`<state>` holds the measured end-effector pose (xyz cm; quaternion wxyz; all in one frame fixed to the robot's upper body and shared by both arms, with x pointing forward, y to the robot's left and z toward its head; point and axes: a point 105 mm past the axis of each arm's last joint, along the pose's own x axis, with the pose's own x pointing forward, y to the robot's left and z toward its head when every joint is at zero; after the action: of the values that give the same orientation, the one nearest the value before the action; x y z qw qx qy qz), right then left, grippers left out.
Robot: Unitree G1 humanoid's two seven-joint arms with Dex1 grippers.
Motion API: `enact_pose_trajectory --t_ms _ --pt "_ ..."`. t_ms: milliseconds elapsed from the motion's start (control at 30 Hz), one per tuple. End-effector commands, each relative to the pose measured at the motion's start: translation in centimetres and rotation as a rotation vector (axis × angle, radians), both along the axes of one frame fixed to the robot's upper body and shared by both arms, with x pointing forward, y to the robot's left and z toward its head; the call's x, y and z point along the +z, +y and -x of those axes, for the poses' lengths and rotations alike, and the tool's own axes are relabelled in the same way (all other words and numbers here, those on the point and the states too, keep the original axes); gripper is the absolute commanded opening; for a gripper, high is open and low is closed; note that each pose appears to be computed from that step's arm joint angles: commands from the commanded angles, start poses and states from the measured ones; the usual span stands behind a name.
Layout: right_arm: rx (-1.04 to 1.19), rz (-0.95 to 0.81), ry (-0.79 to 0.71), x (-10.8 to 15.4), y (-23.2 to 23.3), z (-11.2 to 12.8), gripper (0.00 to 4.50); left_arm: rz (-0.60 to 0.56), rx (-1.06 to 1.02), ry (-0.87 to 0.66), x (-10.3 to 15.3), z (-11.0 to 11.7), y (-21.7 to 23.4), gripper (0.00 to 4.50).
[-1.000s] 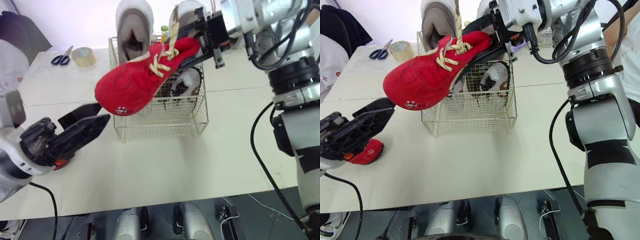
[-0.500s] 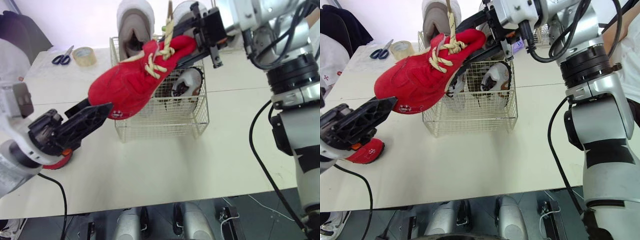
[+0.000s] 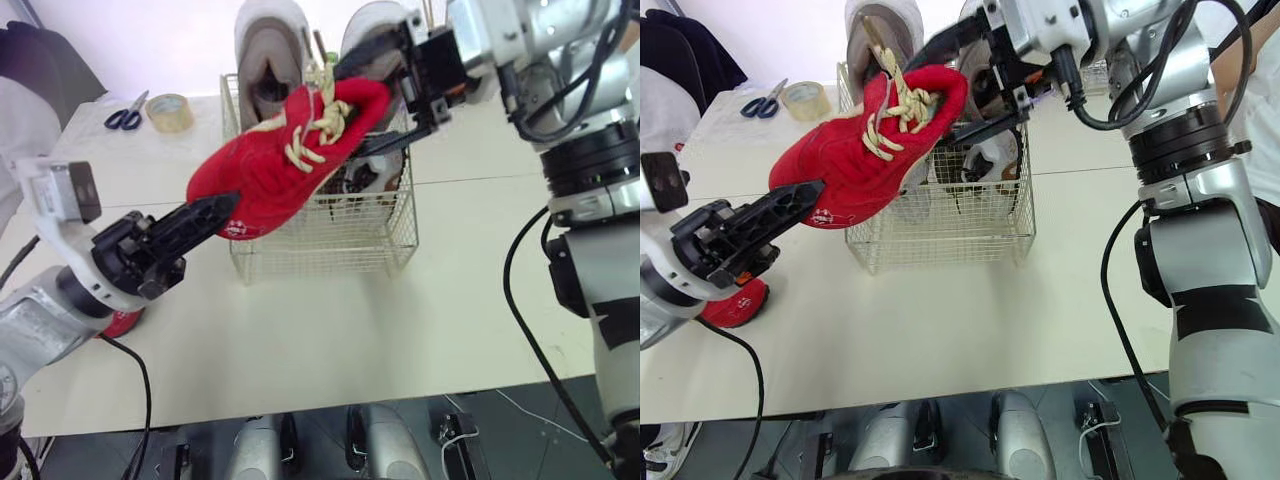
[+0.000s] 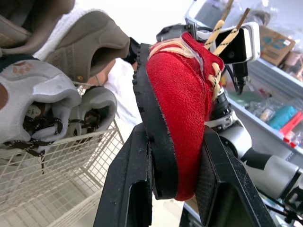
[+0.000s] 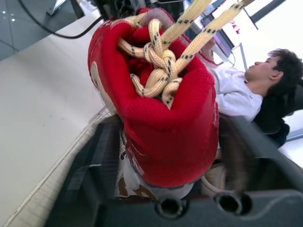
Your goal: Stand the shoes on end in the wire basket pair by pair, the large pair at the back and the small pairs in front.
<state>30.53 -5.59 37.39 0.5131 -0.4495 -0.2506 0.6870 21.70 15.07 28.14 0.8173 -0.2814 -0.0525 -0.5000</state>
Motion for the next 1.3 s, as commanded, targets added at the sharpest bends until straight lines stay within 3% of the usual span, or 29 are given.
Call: enact_pose_trajectory --t_ms 33,133,200,367,467,733,1133,1233,1300 --pt "-0.212 -0.169 0.123 1.9 -3.8 -2.1 4.36 0.123 0.036 -0.060 1.5 0.6 0.9 0.94" --pt "-0.298 -0.310 0.342 1.4 -6.4 -3.1 4.36 0.209 0.035 -0.080 2.0 0.9 0.9 0.94" --pt "-0.272 -0.447 0.601 0.5 -7.6 -2.7 4.36 0.226 0.022 -0.077 1.7 0.9 0.2 0.94" --pt "-0.008 -0.666 1.124 -0.9 -5.8 1.0 4.36 0.319 -0.013 -0.084 1.8 0.6 -1.1 0.94" --pt "0.108 -0.713 1.317 -2.0 -3.3 2.7 4.36 0.359 -0.037 -0.097 1.9 -0.2 -1.9 0.94" --pt "0.107 -0.762 1.445 -2.8 -1.2 3.7 4.36 0.360 -0.072 -0.114 1.8 -1.1 -2.9 0.94" --pt "0.084 -0.803 1.416 -2.1 0.4 3.3 4.36 0.334 -0.090 -0.098 0.7 -1.2 -3.9 0.94" --pt "0.092 -0.812 1.410 -2.0 0.4 3.3 3.54 0.325 -0.085 -0.090 0.4 -1.2 -3.9 0.94" --pt "0.099 -0.808 1.406 -2.0 0.4 3.4 2.61 0.323 -0.081 -0.087 0.2 -1.2 -3.8 0.94"
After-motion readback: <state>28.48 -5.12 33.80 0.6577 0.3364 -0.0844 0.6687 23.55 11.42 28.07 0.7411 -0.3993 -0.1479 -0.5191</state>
